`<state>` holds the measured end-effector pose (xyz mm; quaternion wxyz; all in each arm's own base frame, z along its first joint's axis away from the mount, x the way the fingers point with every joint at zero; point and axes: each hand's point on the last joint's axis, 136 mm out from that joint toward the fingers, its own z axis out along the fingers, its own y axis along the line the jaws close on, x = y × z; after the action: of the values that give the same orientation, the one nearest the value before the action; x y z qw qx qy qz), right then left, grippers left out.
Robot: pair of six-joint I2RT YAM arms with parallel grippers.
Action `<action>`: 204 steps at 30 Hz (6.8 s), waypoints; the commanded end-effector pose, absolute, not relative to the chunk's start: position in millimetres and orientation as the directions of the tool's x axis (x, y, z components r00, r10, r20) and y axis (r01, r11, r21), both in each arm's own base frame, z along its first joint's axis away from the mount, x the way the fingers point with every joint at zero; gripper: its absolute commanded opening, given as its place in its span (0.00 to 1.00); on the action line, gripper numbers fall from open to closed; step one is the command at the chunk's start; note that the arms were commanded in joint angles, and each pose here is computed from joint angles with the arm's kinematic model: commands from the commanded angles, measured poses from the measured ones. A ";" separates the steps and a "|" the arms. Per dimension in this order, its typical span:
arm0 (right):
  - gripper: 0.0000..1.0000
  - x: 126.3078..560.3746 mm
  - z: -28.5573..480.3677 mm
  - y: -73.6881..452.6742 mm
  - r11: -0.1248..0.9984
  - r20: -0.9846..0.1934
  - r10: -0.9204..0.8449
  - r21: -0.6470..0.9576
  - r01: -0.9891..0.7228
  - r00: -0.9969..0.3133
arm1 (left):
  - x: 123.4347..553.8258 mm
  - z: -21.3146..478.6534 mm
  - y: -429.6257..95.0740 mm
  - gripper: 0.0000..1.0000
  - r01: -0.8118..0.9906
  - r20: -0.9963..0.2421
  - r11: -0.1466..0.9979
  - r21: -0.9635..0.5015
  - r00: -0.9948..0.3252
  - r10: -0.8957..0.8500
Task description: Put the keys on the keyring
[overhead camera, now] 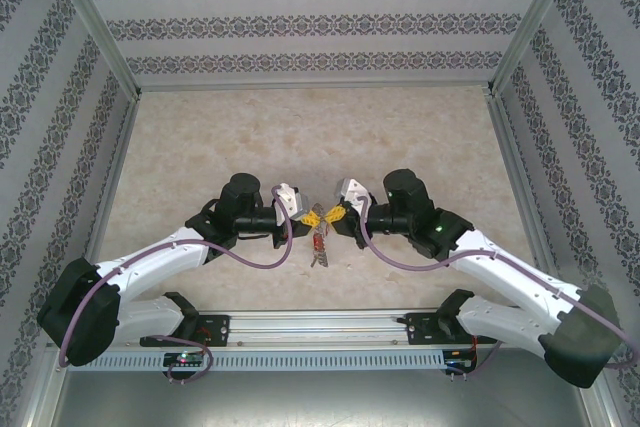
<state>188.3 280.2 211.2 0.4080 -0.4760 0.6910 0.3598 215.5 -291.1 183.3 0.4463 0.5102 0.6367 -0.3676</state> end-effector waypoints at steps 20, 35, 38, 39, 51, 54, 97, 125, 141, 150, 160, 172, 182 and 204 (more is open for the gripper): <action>0.00 210.0 214.7 288.6 0.383 -0.898 -0.412 -0.017 -0.924 -0.155 | 217.7 206.9 -297.1 0.00 0.982 -0.965 0.190 0.020 -0.031 0.260; 0.00 228.5 202.9 274.5 0.517 -0.863 -0.449 -0.042 -0.855 -0.230 | 219.5 205.3 -296.0 0.00 0.978 -0.968 0.208 0.026 -0.027 0.250; 0.00 232.2 200.5 271.6 0.547 -0.858 -0.444 -0.031 -0.836 -0.259 | 219.8 204.0 -295.9 0.00 0.978 -0.968 0.209 0.025 -0.029 0.251; 0.00 233.5 200.2 270.5 0.557 -0.856 -0.443 -0.029 -0.830 -0.267 | 219.9 203.7 -295.8 0.00 0.977 -0.967 0.210 0.025 -0.029 0.251; 0.00 237.8 208.8 269.8 0.600 -0.875 -0.368 0.037 -0.799 -0.316 | 228.6 184.2 -288.9 0.00 0.958 -0.961 0.284 0.030 -0.051 0.271; 0.00 246.1 208.7 261.6 0.646 -0.864 -0.396 -0.020 -0.763 -0.312 | 231.8 180.4 -286.3 0.00 0.949 -0.963 0.314 0.028 -0.058 0.263; 0.00 232.4 209.3 286.9 0.528 -0.873 -0.409 0.012 -0.849 -0.267 | 236.6 183.2 -302.4 0.26 0.969 -0.948 0.245 0.037 -0.043 0.315; 0.00 226.4 206.8 289.1 0.505 -0.870 -0.415 0.024 -0.863 -0.267 | 249.5 185.3 -309.2 0.26 0.963 -0.953 0.264 0.048 -0.035 0.300; 0.00 222.5 208.8 292.2 0.486 -0.873 -0.410 0.035 -0.873 -0.263 | 253.1 181.2 -311.5 0.24 0.963 -0.949 0.266 0.046 -0.040 0.311; 0.00 223.4 209.5 291.5 0.490 -0.876 -0.407 0.031 -0.871 -0.260 | 251.7 177.2 -308.3 0.20 0.961 -0.944 0.273 0.040 -0.053 0.324; 0.00 227.7 204.3 282.6 0.546 -0.869 -0.396 0.035 -0.837 -0.295 | 250.4 179.2 -307.8 0.00 0.960 -0.950 0.278 0.031 -0.058 0.306; 0.00 232.2 176.8 253.4 0.669 -0.831 -0.385 0.047 -0.742 -0.400 | 251.5 180.3 -303.6 0.00 0.950 -0.960 0.311 0.034 -0.057 0.276; 0.00 231.2 201.1 272.6 0.598 -0.865 -0.371 0.054 -0.800 -0.336 | 247.9 175.5 -302.2 0.22 0.953 -0.952 0.301 0.030 -0.064 0.300; 0.00 235.4 203.9 281.1 0.574 -0.865 -0.392 0.036 -0.818 -0.313 | 243.3 169.9 -301.1 0.25 0.960 -0.939 0.276 0.038 -0.060 0.338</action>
<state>228.5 274.6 181.0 0.4063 -0.3906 0.7906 0.2394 246.5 -301.2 165.5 0.4650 0.4907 0.6569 -0.3339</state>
